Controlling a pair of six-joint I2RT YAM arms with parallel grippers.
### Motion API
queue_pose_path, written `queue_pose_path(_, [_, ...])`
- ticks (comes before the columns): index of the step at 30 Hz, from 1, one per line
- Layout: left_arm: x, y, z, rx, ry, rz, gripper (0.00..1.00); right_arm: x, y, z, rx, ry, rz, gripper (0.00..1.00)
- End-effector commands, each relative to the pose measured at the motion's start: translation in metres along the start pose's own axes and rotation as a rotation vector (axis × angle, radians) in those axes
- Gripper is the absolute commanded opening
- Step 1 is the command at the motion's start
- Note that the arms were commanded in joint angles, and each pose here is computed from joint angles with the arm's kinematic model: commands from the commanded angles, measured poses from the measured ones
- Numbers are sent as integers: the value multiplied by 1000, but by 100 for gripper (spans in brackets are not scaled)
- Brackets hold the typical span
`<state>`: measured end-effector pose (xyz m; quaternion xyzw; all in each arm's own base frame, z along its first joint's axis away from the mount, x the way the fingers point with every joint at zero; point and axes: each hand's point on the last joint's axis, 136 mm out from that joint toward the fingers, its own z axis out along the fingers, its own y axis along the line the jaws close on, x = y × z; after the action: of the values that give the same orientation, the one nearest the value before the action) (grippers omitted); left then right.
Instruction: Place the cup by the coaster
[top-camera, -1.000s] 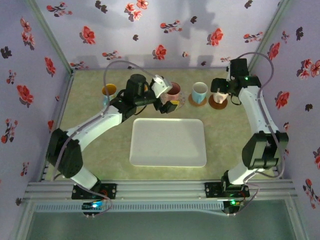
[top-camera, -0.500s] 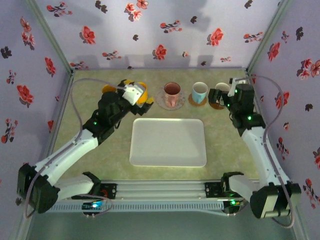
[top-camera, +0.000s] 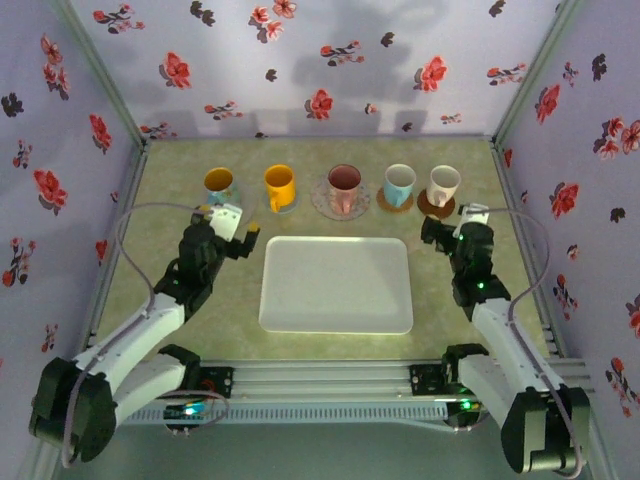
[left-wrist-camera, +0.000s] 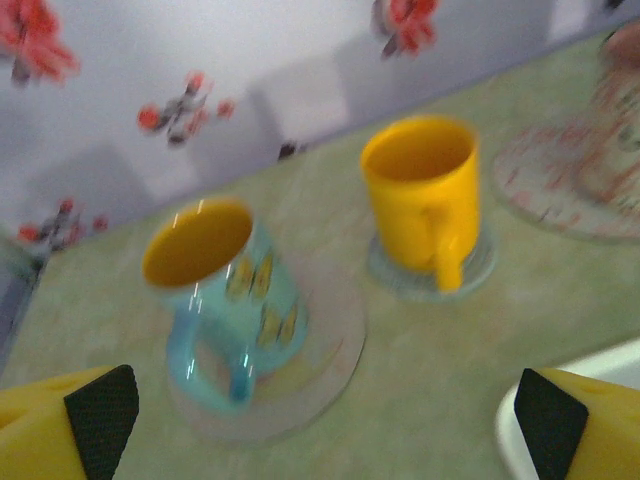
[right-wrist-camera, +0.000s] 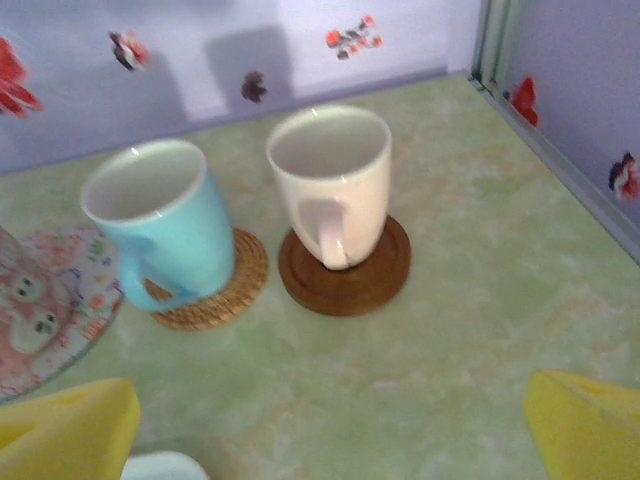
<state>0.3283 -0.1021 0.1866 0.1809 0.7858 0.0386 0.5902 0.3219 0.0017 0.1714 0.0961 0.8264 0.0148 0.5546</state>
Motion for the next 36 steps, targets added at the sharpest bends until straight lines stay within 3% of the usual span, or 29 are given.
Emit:
queue_pose_path(1, [14, 27, -2, -123, -53, -106, 100, -15, -12, -1, 56, -139, 26, 99])
queue_pose_path(10, [48, 62, 18, -213, -7, -164, 100, 10, -38, 9, 156, -163, 21, 99])
queue_pose_path(17, [64, 63, 38, -183, 8, -183, 100, 12, -47, 21, 195, -200, 19, 99])
queue_pose_path(25, [68, 82, 47, -237, -29, -197, 100, 23, -31, 48, 108, -158, -12, 99])
queue_pose_path(36, [104, 92, 56, -252, -21, -285, 100, 36, -16, 83, 32, -73, -84, 99])
